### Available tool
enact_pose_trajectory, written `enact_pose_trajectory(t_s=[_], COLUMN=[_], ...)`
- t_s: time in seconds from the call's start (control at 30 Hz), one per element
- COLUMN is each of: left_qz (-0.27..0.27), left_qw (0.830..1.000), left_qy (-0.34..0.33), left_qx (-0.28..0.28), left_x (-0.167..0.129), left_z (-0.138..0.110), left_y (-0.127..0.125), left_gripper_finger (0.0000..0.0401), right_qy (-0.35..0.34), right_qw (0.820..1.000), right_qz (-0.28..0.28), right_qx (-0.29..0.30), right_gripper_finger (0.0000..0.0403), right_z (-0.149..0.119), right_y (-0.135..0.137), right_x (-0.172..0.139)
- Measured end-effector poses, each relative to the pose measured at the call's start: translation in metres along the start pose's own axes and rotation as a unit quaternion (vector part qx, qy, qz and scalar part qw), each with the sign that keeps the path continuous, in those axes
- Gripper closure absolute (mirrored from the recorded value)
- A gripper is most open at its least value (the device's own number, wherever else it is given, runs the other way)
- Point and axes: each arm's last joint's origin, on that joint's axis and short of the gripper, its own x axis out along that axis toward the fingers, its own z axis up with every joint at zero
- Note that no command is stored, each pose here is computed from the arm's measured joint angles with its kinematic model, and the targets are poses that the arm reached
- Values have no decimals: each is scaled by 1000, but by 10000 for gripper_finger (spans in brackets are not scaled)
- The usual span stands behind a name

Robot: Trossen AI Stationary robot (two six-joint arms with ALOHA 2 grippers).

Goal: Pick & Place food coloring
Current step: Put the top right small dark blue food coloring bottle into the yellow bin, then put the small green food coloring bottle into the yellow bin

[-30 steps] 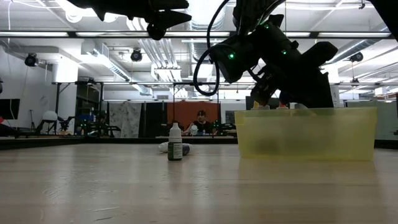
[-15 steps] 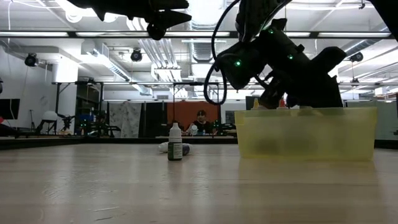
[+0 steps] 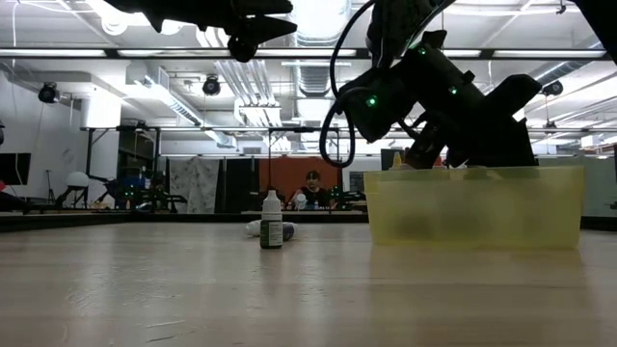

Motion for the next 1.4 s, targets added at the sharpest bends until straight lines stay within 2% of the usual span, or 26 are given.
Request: enact_pose_trajectory(t_s=[0.47, 0.97, 1.2, 1.4], left_qz=[0, 0, 0, 0], left_qw=[1000, 1000, 1000, 1000], left_qy=[0, 0, 0, 0], left_qx=[-9, -9, -9, -8], left_x=[0, 0, 0, 0], left_z=[0, 0, 0, 0], left_y=[0, 0, 0, 0], left_gripper_finger=[238, 238, 238, 238], right_qy=[-3, -3, -11, -77], right_qw=[1000, 1000, 1000, 996], right_qz=[1, 1, 3, 46], right_qx=[0, 15, 12, 5], right_gripper_finger=[373, 298, 281, 270], right_z=[1, 1, -7, -18], right_y=[0, 0, 3, 10], right_x=[0, -1, -21, -57])
